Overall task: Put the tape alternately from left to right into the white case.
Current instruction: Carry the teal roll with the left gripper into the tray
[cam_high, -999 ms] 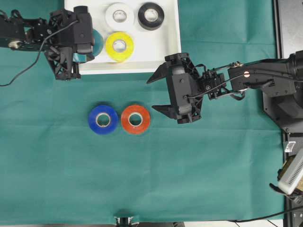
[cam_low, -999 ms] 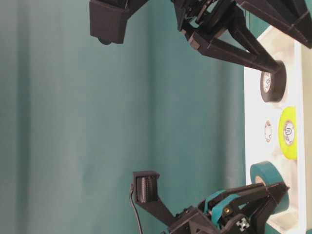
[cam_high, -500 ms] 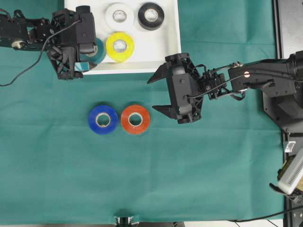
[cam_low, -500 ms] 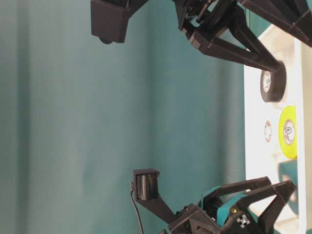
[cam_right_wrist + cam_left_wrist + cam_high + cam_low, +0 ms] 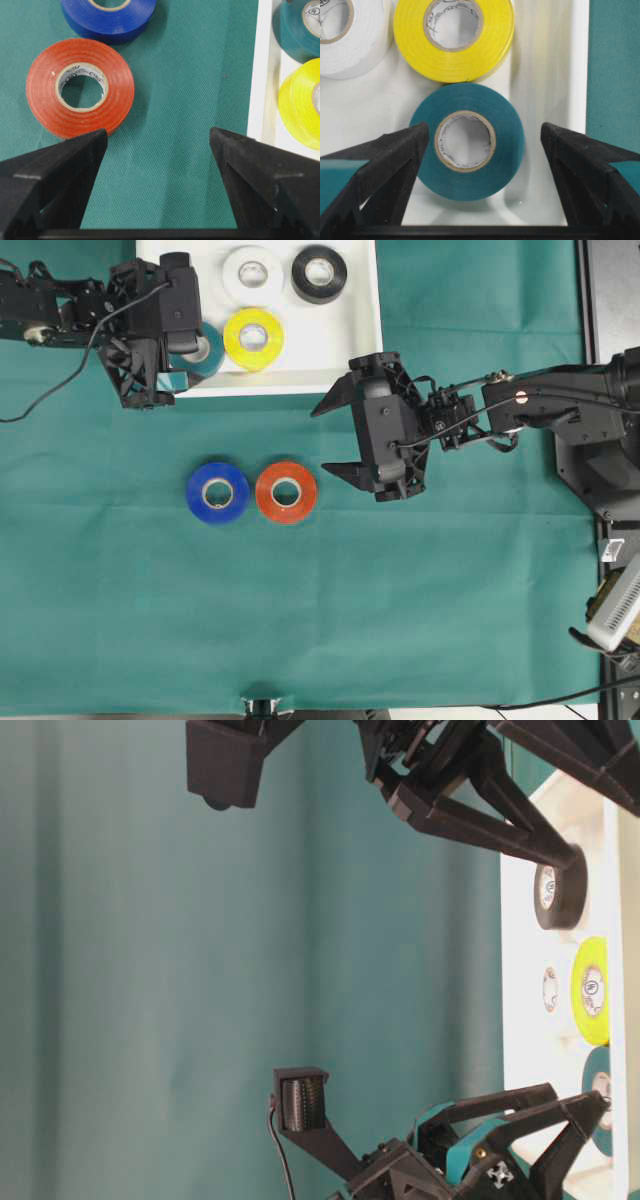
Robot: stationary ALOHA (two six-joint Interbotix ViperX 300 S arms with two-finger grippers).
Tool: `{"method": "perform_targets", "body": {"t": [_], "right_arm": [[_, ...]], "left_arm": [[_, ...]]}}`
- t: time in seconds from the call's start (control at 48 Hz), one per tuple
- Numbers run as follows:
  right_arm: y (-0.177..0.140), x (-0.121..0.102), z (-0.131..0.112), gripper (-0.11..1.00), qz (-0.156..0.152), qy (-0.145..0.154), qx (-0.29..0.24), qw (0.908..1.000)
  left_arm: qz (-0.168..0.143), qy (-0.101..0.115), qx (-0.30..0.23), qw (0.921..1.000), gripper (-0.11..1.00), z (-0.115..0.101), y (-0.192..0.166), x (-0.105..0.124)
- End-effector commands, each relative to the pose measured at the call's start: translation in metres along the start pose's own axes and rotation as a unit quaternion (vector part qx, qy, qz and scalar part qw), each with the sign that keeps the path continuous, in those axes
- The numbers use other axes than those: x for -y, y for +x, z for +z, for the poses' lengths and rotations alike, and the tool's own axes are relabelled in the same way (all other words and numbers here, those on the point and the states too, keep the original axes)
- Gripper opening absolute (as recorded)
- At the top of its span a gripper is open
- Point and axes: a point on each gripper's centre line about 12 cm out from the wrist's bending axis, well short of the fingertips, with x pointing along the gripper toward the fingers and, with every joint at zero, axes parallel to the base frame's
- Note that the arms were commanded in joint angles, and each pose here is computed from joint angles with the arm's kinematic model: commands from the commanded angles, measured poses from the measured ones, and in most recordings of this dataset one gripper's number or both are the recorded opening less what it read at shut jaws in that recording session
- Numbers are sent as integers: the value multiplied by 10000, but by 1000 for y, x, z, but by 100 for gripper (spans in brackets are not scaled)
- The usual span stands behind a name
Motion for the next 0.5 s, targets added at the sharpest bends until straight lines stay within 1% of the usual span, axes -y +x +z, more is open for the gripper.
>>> {"method": "perform_targets", "body": {"t": [0.0, 0.291, 0.479], "right_arm": [[-3, 0, 7, 85, 8, 1, 121, 9999], [-3, 0, 7, 85, 11, 1, 129, 9999], [-3, 0, 7, 85, 11, 1, 129, 9999]], "left_arm": [[35, -13, 173, 9998, 99, 9, -7, -2], [0, 42, 311, 9995, 99, 10, -24, 4], [-63, 124, 438, 9989, 98, 5, -41, 13]]}}
